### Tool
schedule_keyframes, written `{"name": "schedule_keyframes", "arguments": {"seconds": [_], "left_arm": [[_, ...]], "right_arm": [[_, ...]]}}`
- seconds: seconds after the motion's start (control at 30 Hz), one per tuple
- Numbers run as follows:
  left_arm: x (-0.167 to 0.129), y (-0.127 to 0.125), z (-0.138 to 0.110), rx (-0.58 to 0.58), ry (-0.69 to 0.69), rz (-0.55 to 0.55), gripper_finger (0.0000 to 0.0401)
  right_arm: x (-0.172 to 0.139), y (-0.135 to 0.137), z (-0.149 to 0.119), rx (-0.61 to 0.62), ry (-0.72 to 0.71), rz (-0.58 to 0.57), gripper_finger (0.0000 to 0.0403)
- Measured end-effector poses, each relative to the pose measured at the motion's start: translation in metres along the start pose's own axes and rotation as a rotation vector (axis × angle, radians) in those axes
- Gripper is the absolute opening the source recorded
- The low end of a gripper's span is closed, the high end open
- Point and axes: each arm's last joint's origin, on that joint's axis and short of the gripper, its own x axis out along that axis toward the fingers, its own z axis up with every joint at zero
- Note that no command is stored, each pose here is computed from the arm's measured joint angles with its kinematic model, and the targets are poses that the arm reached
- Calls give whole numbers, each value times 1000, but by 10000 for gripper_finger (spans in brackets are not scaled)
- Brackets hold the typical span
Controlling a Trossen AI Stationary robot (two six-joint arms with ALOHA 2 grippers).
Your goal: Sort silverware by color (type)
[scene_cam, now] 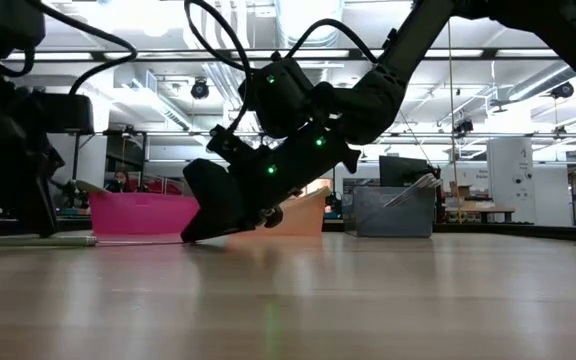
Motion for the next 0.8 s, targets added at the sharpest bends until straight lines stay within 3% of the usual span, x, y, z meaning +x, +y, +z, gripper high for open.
{"name": "schedule_keyframes", "arguments": {"seconds": [0.23,0.43,0.6,0.8], "left_arm": [[8,1,-6,-31,-35,-48,123],[15,5,-12,-75,-61,-72,149],[17,7,-14,-82,-67,-64,145],[17,8,-14,-90,-70,-53,108]], "right_arm": [[0,0,0,1,-7,5,58],[0,0,-1,1,-7,6,58],[1,0,-1,2,-8,7,58],[1,0,-1,3,-15,9,58]]}}
